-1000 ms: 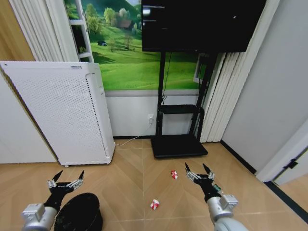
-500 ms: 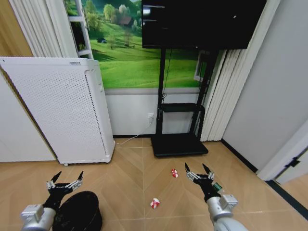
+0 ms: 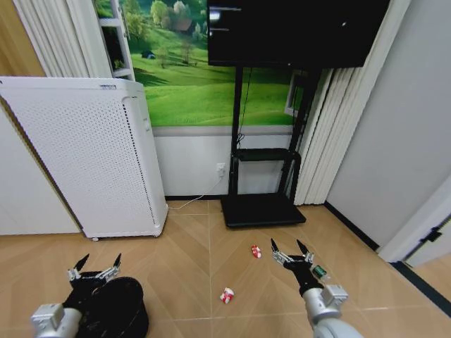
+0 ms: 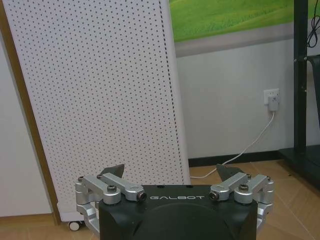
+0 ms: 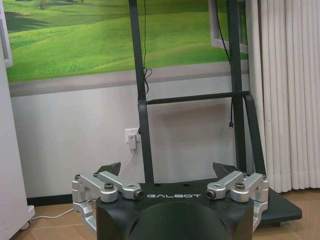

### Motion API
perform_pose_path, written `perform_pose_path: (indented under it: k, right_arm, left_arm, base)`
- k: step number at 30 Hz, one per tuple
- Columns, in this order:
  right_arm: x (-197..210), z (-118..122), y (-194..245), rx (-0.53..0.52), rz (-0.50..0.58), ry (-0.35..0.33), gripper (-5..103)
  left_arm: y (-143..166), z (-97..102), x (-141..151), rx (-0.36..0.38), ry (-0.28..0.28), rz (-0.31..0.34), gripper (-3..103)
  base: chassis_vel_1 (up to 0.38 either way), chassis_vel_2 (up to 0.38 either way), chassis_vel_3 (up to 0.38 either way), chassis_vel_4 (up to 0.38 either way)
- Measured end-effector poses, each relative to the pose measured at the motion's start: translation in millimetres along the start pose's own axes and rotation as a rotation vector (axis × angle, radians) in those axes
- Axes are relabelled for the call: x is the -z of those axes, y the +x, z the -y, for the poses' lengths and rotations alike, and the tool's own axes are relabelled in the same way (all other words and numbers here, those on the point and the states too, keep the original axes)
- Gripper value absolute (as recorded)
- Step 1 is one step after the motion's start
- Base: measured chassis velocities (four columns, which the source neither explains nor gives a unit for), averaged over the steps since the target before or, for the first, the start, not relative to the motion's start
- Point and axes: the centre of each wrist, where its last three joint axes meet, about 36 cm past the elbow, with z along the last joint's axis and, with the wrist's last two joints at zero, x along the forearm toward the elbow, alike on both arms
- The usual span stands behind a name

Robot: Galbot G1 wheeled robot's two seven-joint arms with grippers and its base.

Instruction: Pick up the trash bin and place the garbage on the floor into it.

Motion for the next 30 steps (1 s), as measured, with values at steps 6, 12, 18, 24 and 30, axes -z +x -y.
perform_pose_path:
  k: [6, 12, 18, 24, 30]
  right_arm:
    - [-4, 2, 0, -0.008, -0.005, -0.002, 100]
    - [-11, 3, -2, -0.014, -0.014, 0.001, 100]
    - [-20, 6, -3, -0.024, -0.028, 0.005, 100]
    - [-34, 10, -4, -0.038, -0.052, 0.008, 100]
    - [-46, 10, -3, -0.062, -0.07, -0.002, 100]
  left_arm:
    - [18, -1.4, -27, 0.017, 0.015, -0.078, 100]
    - [39, -8.7, -62, 0.06, 0.051, -0.19, 100]
    - [52, -23.8, -85, 0.131, 0.07, -0.304, 100]
    - [56, -31.5, -102, 0.159, 0.134, -0.399, 100]
    - [44, -33.6, -120, 0.169, 0.161, -0.439, 100]
  base:
    - [0.0, 0.0, 0.0, 0.0]
    - [0.0, 0.0, 0.0, 0.0]
    - [0.0, 0.0, 0.0, 0.0]
    - [0.0, 0.0, 0.0, 0.0]
    - [0.0, 0.0, 0.0, 0.0]
